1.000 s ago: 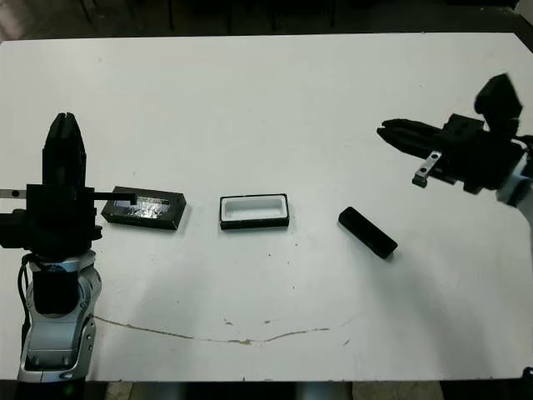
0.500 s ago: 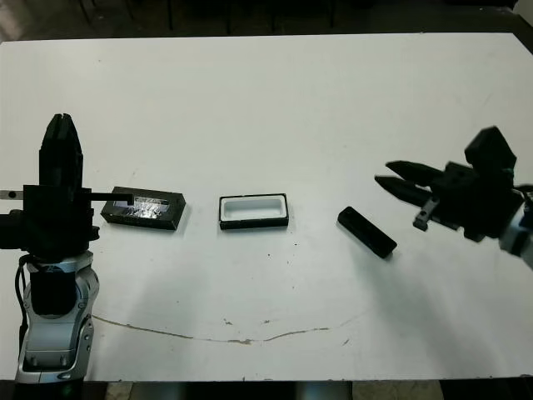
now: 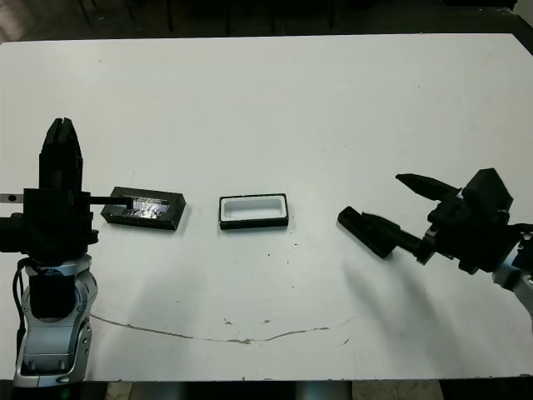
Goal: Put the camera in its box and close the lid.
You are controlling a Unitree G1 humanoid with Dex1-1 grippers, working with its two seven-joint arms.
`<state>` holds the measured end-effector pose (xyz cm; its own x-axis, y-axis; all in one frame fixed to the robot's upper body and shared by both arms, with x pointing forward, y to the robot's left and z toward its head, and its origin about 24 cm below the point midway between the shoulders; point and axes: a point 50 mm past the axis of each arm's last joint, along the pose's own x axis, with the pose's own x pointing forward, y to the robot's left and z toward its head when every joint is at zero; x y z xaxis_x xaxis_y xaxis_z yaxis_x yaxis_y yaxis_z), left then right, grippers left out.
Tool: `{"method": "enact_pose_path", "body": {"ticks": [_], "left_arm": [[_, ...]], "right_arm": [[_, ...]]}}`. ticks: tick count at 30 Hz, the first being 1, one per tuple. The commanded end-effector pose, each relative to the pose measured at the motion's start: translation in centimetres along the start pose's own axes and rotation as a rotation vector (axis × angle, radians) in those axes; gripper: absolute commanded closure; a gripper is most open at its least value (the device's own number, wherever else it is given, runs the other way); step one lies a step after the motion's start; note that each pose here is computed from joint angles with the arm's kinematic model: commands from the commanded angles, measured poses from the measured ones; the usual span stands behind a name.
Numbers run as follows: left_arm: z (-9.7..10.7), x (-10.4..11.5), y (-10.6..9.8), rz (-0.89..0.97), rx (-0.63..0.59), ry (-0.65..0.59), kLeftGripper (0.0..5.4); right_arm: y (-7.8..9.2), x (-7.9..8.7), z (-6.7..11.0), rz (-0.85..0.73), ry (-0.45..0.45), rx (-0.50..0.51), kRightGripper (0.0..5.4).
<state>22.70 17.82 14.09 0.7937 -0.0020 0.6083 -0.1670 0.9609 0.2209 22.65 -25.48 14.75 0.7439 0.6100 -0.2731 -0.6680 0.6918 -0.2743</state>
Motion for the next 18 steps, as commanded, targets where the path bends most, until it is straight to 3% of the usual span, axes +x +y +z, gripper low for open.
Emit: {"method": "enact_pose_path", "body": {"ticks": [1, 5, 13, 18], "left_arm": [[-0.3, -0.4, 0.3, -0.003, 0.009, 0.038, 5.40], [-0.3, -0.4, 0.3, -0.005, 0.004, 0.042, 5.40], [-0.5, -0.6, 0.3, -0.005, 0.005, 0.052, 5.40], [-0.5, -0.5, 0.3, -0.008, 0.003, 0.049, 5.40]], "right_arm": [[0.5, 0.1, -1.0, 0.008, 0.046, 0.051, 0.75], [0.9, 0.2, -1.8, 0.001, 0.065, 0.083, 0.03], [1.6, 0.4, -3.9, -0.013, 0.113, 0.141, 0.01], [2.0, 0.6, -4.7, -0.014, 0.130, 0.128, 0.01]]}}
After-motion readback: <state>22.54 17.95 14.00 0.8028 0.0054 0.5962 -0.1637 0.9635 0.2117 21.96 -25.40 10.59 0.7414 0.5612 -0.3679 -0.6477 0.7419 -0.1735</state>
